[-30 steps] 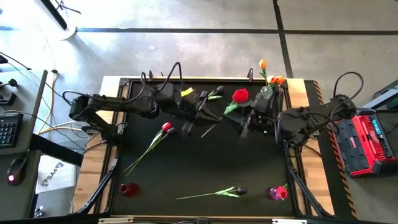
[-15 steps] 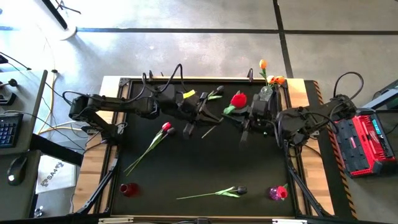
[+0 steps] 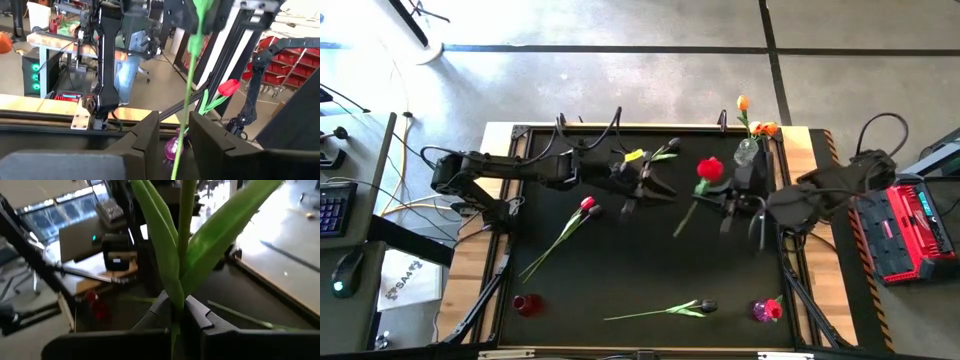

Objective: Sort flowers into vase by color
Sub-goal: Put the top red tulip into the violet flower vase, then put the red tulip into the violet flower vase

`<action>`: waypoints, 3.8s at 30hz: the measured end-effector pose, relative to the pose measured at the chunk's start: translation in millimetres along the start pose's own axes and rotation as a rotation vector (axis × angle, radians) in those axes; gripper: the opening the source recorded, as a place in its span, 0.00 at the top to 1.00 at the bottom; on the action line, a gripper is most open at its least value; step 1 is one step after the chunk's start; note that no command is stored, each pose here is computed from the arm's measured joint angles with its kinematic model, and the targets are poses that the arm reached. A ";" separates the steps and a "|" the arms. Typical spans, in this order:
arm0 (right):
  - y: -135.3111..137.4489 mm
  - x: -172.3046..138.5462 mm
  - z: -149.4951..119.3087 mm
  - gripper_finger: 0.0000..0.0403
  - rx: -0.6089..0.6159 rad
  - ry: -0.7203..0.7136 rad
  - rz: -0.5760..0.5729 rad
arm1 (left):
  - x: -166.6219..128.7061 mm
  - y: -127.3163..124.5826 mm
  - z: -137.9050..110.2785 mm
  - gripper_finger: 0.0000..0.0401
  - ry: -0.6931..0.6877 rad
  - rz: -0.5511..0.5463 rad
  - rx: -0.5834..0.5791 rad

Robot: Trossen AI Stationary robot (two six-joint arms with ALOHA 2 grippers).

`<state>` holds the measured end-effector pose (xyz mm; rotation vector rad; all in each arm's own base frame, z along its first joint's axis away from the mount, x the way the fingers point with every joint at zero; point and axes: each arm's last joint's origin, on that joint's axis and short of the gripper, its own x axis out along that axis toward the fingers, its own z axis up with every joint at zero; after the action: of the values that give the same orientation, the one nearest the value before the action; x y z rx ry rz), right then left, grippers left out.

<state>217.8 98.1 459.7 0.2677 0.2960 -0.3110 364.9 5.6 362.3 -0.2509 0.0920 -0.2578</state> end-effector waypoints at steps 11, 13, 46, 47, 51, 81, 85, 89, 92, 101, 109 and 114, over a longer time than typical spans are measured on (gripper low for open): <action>-5.0 -54.3 -11.5 1.00 0.001 0.219 0.001 | 0.0 0.0 0.1 0.75 -0.002 0.003 0.009; -6.7 -61.9 -17.6 1.00 0.003 0.257 -0.015 | 0.0 0.2 0.2 0.75 -0.004 0.013 0.009; 42.2 -133.3 -91.8 1.00 -0.104 0.514 0.174 | -0.2 4.8 1.2 0.75 -0.060 0.223 -0.043; 43.9 -134.7 -93.9 1.00 -0.104 0.513 0.174 | -0.3 5.0 1.3 0.75 -0.063 0.231 -0.043; 46.7 -138.2 -109.1 1.00 -0.112 0.481 0.156 | -0.6 5.9 2.1 0.75 -0.079 0.265 -0.042; 37.9 -136.2 -177.8 0.71 -0.029 0.841 -0.042 | -0.1 4.8 0.4 0.75 -0.077 0.289 -0.085; 33.7 -140.5 -168.8 0.66 0.100 0.992 -0.106 | -0.1 5.2 -2.7 0.75 -0.043 0.304 -0.057; 31.2 -147.7 -153.7 0.65 0.207 1.101 -0.135 | -0.7 7.0 -9.7 0.75 0.032 0.332 -0.041; 32.3 -151.1 -144.1 0.66 0.248 1.112 -0.115 | -3.1 10.4 -20.5 0.75 0.134 0.406 -0.060; 34.3 -155.7 -110.0 0.69 0.342 0.912 0.032 | -27.6 20.1 -62.2 0.75 0.578 0.630 -0.231; 28.9 -160.6 -58.3 0.77 0.333 0.460 0.232 | -65.7 30.6 -83.1 0.75 0.936 0.859 -0.341; 23.2 -164.5 -30.0 0.81 0.295 0.180 0.273 | -76.9 38.8 -86.6 0.75 1.017 0.885 -0.377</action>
<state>68.7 171.1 490.3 0.6226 0.3861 -0.0586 289.7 41.9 273.3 -0.4076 1.2356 0.5478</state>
